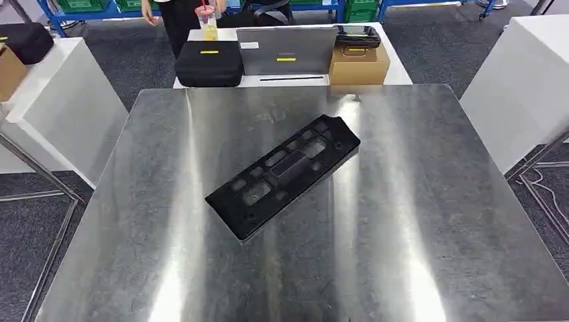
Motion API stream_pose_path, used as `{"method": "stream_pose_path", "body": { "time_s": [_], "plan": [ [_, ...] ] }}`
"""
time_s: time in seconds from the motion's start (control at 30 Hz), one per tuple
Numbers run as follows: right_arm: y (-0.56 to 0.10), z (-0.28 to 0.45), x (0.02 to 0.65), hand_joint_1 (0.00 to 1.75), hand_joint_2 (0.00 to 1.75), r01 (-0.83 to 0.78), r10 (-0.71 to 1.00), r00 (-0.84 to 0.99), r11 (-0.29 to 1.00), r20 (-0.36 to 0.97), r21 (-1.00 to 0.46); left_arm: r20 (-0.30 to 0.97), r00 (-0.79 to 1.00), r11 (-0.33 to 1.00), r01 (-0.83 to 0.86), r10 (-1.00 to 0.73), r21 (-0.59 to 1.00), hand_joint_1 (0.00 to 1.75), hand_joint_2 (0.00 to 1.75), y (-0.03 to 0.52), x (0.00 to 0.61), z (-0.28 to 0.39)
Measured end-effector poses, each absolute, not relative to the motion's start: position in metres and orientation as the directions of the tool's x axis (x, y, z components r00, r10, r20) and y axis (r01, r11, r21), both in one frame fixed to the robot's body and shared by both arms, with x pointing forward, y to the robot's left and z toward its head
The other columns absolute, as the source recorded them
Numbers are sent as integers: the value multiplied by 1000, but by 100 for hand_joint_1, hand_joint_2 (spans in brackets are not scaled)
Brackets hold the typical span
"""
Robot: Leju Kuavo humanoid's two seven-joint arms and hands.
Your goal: Take the parts from the cabinet and place them on the table.
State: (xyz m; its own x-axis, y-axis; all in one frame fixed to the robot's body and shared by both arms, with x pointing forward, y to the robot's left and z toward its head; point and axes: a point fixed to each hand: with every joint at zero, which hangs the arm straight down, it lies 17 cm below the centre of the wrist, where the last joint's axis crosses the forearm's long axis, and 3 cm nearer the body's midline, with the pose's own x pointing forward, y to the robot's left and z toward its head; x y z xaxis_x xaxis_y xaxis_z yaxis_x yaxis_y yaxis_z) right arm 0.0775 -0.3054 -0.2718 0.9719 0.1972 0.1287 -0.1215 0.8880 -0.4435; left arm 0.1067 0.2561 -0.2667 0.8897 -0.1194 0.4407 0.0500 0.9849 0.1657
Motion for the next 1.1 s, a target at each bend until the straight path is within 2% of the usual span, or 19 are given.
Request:
{"method": "stream_pose_path", "body": {
  "time_s": [1.1],
  "plan": [
    [-308, -269, 89, 0, 0, -158, 250, 958, 869, 142, -469, 437, 894, 985, 30, -102, 169, 0, 0, 261, 109, -267]
  ]
}}
